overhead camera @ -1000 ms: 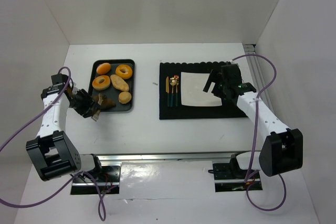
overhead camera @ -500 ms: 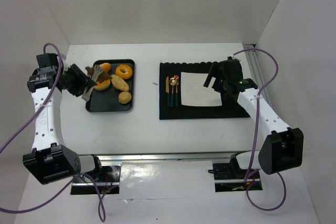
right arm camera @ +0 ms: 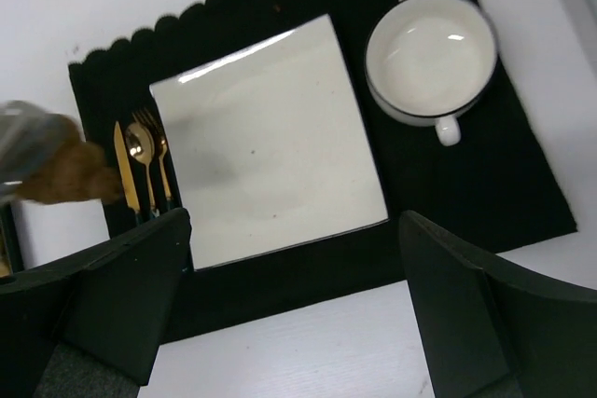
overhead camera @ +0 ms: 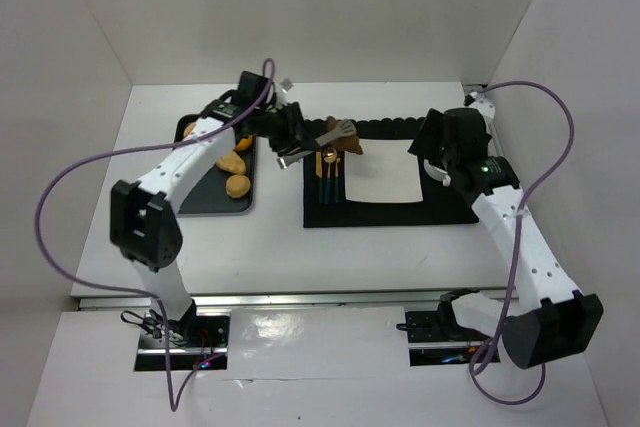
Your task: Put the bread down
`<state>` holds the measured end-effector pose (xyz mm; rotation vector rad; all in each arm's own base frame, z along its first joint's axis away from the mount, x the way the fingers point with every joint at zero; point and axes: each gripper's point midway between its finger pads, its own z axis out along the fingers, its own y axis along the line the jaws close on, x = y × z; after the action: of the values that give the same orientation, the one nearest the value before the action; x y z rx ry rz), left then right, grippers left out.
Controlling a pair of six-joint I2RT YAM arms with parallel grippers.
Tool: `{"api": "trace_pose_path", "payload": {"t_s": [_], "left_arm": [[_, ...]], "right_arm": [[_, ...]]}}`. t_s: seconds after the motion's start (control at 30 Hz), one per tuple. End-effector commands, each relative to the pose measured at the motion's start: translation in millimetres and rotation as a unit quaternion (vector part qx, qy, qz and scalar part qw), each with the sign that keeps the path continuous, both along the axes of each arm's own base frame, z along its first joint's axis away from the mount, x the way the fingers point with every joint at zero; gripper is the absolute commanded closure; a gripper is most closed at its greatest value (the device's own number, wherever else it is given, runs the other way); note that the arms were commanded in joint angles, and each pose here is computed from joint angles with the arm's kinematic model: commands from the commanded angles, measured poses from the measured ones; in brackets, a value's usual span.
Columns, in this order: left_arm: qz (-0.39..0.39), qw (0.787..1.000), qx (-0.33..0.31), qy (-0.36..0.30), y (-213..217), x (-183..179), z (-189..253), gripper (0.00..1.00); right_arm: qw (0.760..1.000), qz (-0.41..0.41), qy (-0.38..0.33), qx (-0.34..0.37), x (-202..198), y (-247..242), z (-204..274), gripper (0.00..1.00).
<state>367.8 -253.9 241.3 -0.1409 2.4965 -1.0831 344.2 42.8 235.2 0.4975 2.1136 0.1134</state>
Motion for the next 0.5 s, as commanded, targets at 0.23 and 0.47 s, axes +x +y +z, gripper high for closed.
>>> {"api": "trace_pose_path", "payload": {"t_s": [0.23, 0.47], "left_arm": [[-0.125, 0.986, -0.108, 0.015, -134.3, 14.4, -16.3, 0.91], [-0.147, 0.983, -0.092, 0.057, -171.4, 13.4, -55.9, 0.7]], "right_arm": [[0.993, -0.086, -0.07, -0.041, -37.2, -44.2, 69.2, 0.0], [0.995, -0.072, -0.057, -0.036, -34.9, -38.3, 59.6, 0.0]]}}
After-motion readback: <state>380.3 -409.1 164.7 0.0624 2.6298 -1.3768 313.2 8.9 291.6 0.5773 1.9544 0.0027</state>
